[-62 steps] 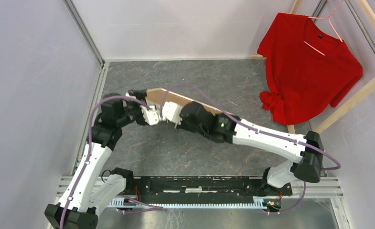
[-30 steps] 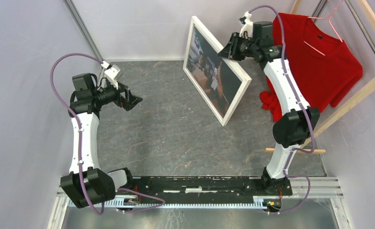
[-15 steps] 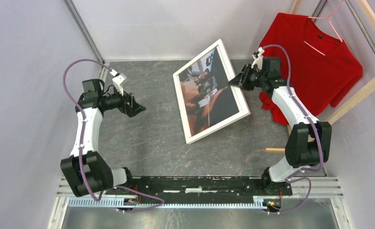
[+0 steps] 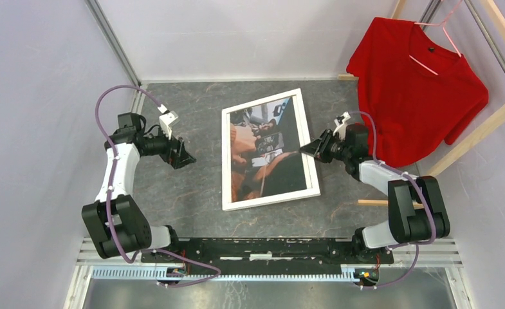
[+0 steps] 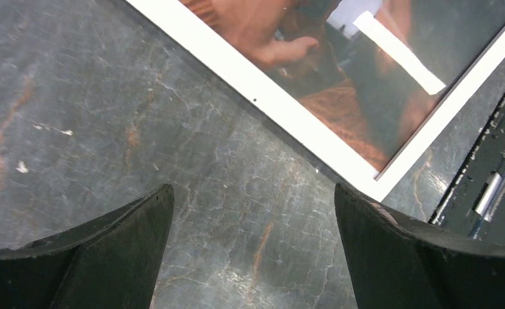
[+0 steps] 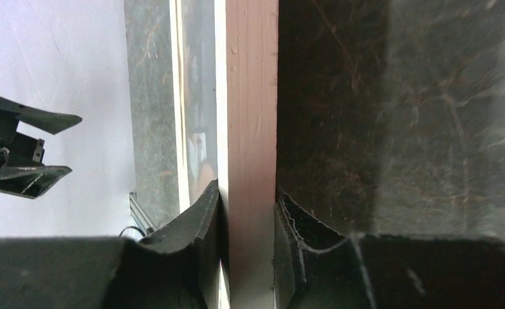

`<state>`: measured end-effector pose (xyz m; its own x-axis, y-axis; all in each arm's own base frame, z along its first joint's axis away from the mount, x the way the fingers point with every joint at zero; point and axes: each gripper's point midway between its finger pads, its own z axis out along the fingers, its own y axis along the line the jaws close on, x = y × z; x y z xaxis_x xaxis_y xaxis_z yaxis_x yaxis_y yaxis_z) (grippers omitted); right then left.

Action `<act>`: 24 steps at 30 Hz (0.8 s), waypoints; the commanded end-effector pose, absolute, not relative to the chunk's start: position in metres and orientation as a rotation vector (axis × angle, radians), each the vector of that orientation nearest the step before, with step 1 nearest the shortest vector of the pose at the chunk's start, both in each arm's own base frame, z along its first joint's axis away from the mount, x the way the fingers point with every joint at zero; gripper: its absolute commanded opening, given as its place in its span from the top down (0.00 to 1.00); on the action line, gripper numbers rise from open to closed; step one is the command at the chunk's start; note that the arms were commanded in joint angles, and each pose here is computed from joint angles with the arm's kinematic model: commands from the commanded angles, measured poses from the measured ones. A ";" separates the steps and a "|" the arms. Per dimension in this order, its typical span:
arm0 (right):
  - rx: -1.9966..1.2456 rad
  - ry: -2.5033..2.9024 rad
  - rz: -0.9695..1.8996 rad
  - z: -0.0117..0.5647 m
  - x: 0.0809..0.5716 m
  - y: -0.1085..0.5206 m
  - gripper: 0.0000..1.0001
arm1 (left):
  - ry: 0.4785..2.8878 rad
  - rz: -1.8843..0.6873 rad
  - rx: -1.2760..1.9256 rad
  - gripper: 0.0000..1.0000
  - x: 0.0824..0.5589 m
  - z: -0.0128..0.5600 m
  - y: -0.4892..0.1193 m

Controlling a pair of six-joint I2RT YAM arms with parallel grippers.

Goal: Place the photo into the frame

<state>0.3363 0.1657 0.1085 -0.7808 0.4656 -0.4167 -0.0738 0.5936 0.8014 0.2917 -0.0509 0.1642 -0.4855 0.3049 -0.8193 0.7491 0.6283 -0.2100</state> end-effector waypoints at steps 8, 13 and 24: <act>0.127 2.203 1.128 0.067 0.317 0.197 0.72 | 2.126 -0.682 0.852 0.00 0.280 0.134 -0.044; 0.154 2.264 0.966 0.050 0.316 0.189 0.51 | 2.148 -0.649 0.820 0.00 0.284 0.130 -0.040; 0.168 2.316 0.387 0.056 0.331 0.119 0.02 | 2.187 -0.512 0.584 0.00 0.312 0.134 -0.019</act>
<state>0.3151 0.1661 0.0417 -0.7744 0.3024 -0.5557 -0.0716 0.8308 0.5519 0.2886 -0.0330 0.1222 -0.5730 0.3211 -0.7540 0.6622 0.7235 -0.1951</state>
